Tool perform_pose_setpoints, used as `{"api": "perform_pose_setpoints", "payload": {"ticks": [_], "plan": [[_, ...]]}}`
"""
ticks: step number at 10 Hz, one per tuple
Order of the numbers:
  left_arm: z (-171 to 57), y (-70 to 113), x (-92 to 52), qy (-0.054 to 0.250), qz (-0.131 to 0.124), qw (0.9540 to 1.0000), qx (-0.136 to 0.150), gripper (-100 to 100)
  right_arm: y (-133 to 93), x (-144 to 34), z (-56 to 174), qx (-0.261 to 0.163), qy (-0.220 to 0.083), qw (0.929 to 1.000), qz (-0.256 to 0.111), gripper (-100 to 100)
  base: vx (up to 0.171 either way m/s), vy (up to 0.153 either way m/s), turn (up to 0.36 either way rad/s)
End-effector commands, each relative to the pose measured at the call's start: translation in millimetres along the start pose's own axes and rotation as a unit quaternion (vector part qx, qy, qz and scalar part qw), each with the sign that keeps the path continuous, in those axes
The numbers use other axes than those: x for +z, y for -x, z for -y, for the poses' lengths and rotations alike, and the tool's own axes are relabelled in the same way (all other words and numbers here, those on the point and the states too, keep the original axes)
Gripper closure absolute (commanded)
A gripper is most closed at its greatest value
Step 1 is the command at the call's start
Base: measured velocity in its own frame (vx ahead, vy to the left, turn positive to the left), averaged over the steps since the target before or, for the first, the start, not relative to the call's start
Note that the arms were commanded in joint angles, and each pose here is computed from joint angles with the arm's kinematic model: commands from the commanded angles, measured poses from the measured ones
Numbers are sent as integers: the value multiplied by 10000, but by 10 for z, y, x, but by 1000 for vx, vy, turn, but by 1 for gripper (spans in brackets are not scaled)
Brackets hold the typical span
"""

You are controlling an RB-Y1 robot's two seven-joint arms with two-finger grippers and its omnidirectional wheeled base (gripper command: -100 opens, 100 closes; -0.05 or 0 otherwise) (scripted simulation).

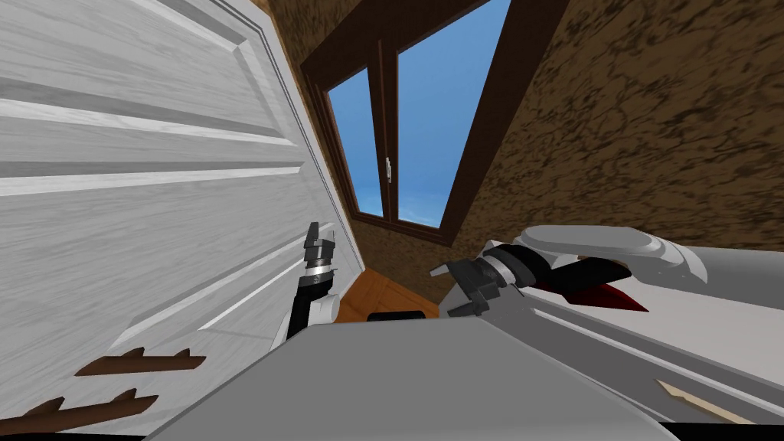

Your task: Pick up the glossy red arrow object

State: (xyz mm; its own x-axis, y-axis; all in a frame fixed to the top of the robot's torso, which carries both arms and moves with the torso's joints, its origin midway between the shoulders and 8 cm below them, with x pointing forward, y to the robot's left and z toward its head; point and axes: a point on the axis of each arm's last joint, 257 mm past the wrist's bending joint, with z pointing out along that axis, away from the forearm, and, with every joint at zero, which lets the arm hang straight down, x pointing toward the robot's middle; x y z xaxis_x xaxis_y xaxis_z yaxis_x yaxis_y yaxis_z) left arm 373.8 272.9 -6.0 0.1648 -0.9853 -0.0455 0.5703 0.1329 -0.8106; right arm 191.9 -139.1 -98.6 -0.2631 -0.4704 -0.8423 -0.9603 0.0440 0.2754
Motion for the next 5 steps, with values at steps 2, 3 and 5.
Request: {"api": "perform_pose_setpoints", "payload": {"ticks": [2, 3, 5], "plan": [[0, 0, 0, 0, 0, 10000, 0, 0, -80, -46, 2, 2, -12, 9996, -282, -100, 14, 2, -2], [0, 0, 0, 0, 0, 10000, 0, 0, -178, -90, 17, -38, -43, 9983, -586, -100, 43, 3, -130], [0, 0, 0, 0, 0, 10000, 0, 0, -244, -137, 18, -22, -58, 9966, -822, -100, 46, 4, -28]]}}
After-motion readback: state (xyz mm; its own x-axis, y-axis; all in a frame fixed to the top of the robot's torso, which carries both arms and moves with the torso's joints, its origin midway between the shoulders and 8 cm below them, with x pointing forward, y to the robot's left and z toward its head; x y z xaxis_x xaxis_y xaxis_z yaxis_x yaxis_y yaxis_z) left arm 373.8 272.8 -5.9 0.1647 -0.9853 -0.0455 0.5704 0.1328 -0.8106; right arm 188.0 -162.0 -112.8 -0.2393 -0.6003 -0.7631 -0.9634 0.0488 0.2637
